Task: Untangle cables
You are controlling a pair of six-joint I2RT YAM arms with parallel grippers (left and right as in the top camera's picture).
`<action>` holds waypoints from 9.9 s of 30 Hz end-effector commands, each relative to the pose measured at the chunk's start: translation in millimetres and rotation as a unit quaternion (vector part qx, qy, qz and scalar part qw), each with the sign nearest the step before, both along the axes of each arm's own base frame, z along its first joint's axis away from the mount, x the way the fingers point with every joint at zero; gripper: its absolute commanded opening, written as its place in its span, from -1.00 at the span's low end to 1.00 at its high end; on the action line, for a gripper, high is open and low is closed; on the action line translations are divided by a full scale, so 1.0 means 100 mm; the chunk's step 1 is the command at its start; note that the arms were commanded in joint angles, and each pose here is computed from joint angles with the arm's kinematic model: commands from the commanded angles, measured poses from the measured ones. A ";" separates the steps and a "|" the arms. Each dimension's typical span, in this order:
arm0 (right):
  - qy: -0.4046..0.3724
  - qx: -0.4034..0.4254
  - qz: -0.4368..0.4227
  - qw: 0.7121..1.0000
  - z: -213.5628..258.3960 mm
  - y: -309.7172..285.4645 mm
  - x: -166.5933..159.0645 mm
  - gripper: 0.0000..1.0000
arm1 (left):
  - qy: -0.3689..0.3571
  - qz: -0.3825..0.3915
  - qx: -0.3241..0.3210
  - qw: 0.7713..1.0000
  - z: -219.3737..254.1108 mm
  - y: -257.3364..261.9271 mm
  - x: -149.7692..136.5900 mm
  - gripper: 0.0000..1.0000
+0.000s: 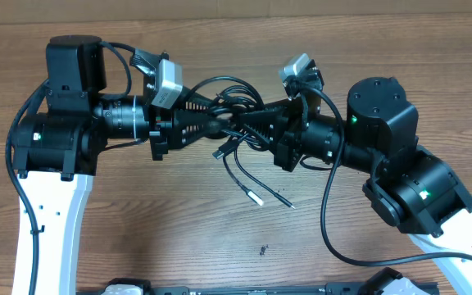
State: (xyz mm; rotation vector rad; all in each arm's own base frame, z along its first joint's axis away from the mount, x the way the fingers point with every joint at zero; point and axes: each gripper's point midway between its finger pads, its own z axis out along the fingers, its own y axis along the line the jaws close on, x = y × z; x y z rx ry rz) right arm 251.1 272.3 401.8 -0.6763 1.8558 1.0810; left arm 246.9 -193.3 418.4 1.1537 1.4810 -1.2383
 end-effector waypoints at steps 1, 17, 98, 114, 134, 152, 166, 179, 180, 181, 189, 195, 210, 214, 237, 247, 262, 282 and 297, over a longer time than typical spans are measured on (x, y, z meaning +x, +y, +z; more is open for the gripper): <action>-0.008 0.003 0.005 1.000 0.04 0.01 -0.02 -0.92 | -0.017 -0.008 -0.004 1.000 0.08 -0.02 -0.06 0.29; -0.063 0.066 -0.161 0.983 0.53 -0.35 0.35 -0.92 | 0.009 0.003 0.004 1.000 0.04 -0.01 -0.04 0.99; -0.081 -0.095 -0.218 0.968 0.09 -0.88 0.13 0.56 | 0.010 0.102 0.082 0.991 -0.14 -0.21 0.29 -0.92; -0.035 -0.078 -0.211 0.974 0.01 -0.83 0.09 0.25 | 0.018 0.088 0.042 0.995 -0.01 -0.01 0.29 -0.92; -0.007 -0.062 -0.105 0.993 -0.07 -0.51 -0.11 0.25 | 0.065 0.119 0.010 0.991 0.17 -0.02 0.42 -0.92; -0.008 -0.052 -0.082 0.995 -0.04 -0.45 -0.16 0.27 | 0.109 0.168 0.004 0.980 0.18 0.03 0.57 -0.92; -0.019 -0.056 -0.080 0.995 -0.03 -0.44 -0.15 0.08 | 0.112 0.124 -0.003 0.986 0.22 -0.11 0.42 -0.92; -0.051 -0.049 -0.079 0.994 0.08 -0.42 -0.11 -0.60 | 0.129 0.079 -0.005 0.989 0.22 -0.22 0.25 -0.91; -0.051 -0.049 -0.079 0.994 0.08 -0.42 -0.11 -0.73 | 0.129 0.079 -0.005 0.989 0.22 -0.23 0.24 -0.91; -0.051 -0.049 -0.079 0.994 0.08 -0.43 -0.11 -0.81 | 0.128 0.078 -0.005 0.989 0.22 -0.23 0.24 -0.92; -0.027 -0.067 -0.077 0.994 -0.05 -0.45 -0.15 -0.92 | 0.121 0.146 0.009 0.982 0.15 -0.12 0.47 -0.92; -0.014 -0.076 -0.073 0.994 -0.12 -0.46 -0.18 -0.92 | 0.189 0.262 0.002 0.947 0.07 0.18 0.81 -0.91; -0.032 -0.054 -0.057 0.996 0.00 -0.40 -0.20 -0.92 | 0.304 0.354 -0.024 0.884 -0.07 0.45 1.00 -0.92; -0.037 -0.071 -0.104 0.991 -0.03 -0.51 -0.06 -0.31 | 0.314 0.305 -0.029 0.899 -0.02 0.34 0.87 -0.92; -0.077 -0.084 -0.135 0.984 -0.03 -0.43 0.29 -0.29 | 0.356 0.162 -0.020 0.920 0.05 -0.01 0.38 -0.91; -0.076 -0.075 -0.124 0.986 -0.01 -0.38 0.28 -0.92 | 0.349 0.212 -0.011 0.913 -0.04 0.04 0.53 -0.92; -0.101 -0.049 -0.117 0.987 0.26 -0.58 -0.09 -0.92 | 0.461 0.379 -0.070 0.799 -0.20 0.59 0.97 -0.92; -0.106 -0.067 -0.152 0.980 0.23 -0.70 -0.02 0.29 | 0.467 0.309 -0.058 0.826 -0.14 0.42 0.78 -0.92; -0.073 -0.100 -0.154 0.980 -0.09 -0.51 0.31 -0.30 | 0.491 0.229 -0.022 0.840 -0.15 -0.01 0.45 -0.92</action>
